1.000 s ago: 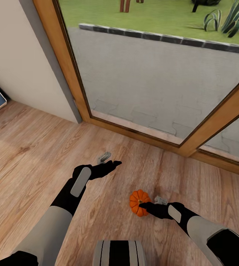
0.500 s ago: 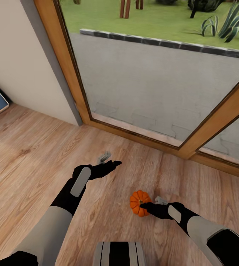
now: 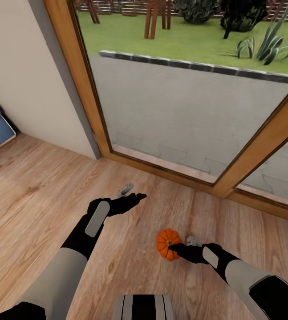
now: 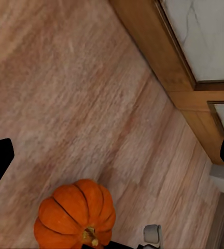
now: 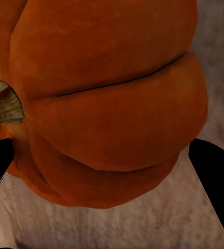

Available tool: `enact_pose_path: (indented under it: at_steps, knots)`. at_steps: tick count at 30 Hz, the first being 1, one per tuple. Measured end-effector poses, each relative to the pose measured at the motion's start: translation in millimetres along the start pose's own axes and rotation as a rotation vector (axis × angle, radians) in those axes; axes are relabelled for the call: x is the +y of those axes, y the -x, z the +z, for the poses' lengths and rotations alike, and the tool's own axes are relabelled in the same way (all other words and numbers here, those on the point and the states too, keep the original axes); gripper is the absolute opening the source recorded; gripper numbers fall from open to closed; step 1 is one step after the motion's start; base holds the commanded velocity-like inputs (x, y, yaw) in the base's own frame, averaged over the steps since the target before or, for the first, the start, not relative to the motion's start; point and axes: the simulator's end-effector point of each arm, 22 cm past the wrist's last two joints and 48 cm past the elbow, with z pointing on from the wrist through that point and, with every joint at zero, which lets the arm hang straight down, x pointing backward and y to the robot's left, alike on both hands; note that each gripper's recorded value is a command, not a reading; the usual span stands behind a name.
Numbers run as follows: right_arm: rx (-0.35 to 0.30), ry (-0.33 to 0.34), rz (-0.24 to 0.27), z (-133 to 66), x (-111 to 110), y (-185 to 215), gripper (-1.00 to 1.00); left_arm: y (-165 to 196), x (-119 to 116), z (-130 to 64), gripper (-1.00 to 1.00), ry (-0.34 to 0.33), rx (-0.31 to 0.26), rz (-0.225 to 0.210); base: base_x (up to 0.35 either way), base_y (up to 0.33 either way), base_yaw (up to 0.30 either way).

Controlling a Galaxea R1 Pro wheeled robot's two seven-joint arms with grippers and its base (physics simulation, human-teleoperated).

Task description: Place each of the two pumpkins and all three candles from the living room inside a cabinet in the living room (use any cabinet), then make sure every cabinet is closed, and position the cauldron so it is next to a table in the living room.

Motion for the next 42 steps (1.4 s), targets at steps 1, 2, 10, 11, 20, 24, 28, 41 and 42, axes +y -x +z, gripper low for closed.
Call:
enact_pose_path:
  at_steps: [1, 2, 10, 11, 20, 24, 28, 41, 42]
  knots:
    - [-0.004, 0.002, -0.002, -1.5, 1.6, 1.7, -1.00, 1.2, -2.0, -1.5, 1.00, -0.002, -0.003, 0.002, 0.000, 0.000, 0.000]
    - [-0.008, 0.005, -0.005, -2.9, 3.2, 3.3, -1.00, 2.4, -3.9, -3.0, 1.00, -0.003, -0.006, 0.005, 0.000, 0.000, 0.000]
    - [-0.038, 0.020, -0.023, -14.9, 15.2, 15.1, -1.00, 12.0, -19.1, -15.4, 1.00, -0.015, -0.029, 0.023, 0.000, 0.000, 0.000]
    - [-0.041, 0.021, -0.025, -16.5, 16.7, 16.4, -1.00, 13.2, -20.9, -17.0, 1.00, -0.016, -0.032, 0.025, 0.000, 0.000, 0.000]
    - [-0.075, 0.029, -0.042, -31.5, 28.7, 29.5, -1.00, 24.4, -36.9, -32.9, 1.00, -0.026, -0.060, 0.051, 0.000, 0.000, 0.033]
    - [-0.094, 0.037, -0.051, -40.0, 36.2, 36.6, -1.00, 29.5, -45.8, -41.4, 1.00, -0.032, -0.074, 0.063, 0.000, 0.000, 0.122]
    - [-0.113, 0.046, -0.060, -48.7, 43.8, 43.2, -1.00, 34.6, -54.8, -50.2, 1.00, -0.039, -0.088, 0.075, 0.000, 0.000, 0.126]
    - [-0.168, 0.070, -0.091, -75.7, 66.1, 61.7, -1.00, 62.8, -57.5, -86.9, 1.00, -0.020, -0.147, 0.122, 0.000, 0.000, 0.063]
    - [-0.172, 0.072, -0.093, -78.0, 68.0, 63.1, -1.00, 66.0, -53.3, -91.6, 1.00, -0.011, -0.148, 0.129, 0.000, 0.000, 0.123]
